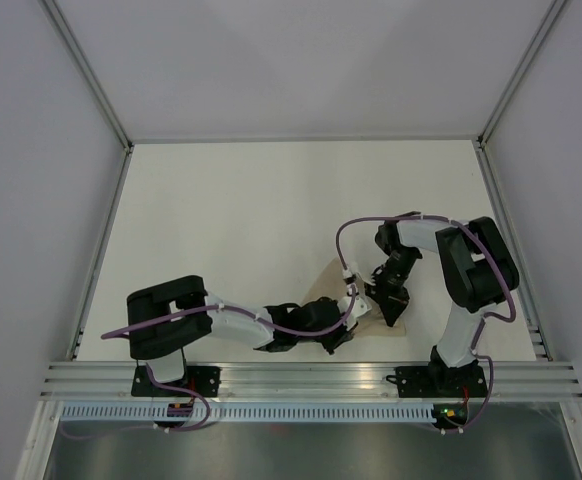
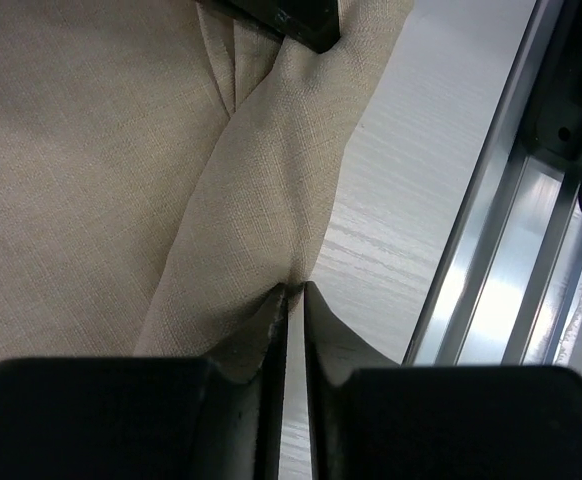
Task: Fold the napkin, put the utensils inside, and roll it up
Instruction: Roll the napkin at the center of the board.
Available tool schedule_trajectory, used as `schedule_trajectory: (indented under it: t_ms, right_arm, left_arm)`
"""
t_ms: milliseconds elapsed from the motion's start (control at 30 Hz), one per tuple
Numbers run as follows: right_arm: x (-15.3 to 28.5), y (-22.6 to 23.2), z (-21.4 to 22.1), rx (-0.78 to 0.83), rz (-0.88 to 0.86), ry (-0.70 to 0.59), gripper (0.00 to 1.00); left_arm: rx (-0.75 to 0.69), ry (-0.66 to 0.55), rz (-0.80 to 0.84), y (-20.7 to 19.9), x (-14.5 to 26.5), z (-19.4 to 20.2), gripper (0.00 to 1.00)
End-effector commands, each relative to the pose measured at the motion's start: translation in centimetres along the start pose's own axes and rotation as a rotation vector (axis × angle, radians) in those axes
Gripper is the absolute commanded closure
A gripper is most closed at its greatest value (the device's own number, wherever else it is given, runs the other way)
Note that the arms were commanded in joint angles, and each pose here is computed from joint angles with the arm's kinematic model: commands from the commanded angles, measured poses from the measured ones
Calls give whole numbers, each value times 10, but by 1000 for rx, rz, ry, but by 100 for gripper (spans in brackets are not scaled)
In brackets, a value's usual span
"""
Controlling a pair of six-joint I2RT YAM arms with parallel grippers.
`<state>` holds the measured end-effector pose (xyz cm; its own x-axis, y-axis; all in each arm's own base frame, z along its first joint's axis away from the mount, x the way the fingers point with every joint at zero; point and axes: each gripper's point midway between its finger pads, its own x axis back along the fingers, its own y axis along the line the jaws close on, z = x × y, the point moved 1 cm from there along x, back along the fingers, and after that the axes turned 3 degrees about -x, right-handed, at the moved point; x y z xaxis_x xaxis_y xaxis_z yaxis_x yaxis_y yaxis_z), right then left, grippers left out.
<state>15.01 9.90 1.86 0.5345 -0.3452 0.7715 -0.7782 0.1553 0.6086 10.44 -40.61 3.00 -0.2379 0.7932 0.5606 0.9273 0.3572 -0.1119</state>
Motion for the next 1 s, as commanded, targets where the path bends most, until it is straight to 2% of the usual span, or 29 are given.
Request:
schedule_trajectory:
  t_ms: [0,367,567,967]
  right_arm:
    - [-4,-17,-5,19,20,6,86]
    - [7,-20,-16,-20,1,-1,88]
    - [8,-24,-19,-39,2,-2,89]
    - [5,-29,-20,-68,-10,-3,90]
  left_arm:
    - [-90,-48,-6,1,7,-33,82]
    - [-289,-76,-71,1,5,-79,69]
    - [-443,5,-104,-7,-18,-66,64]
    - [-546,55,-248,14,-27,-44,62]
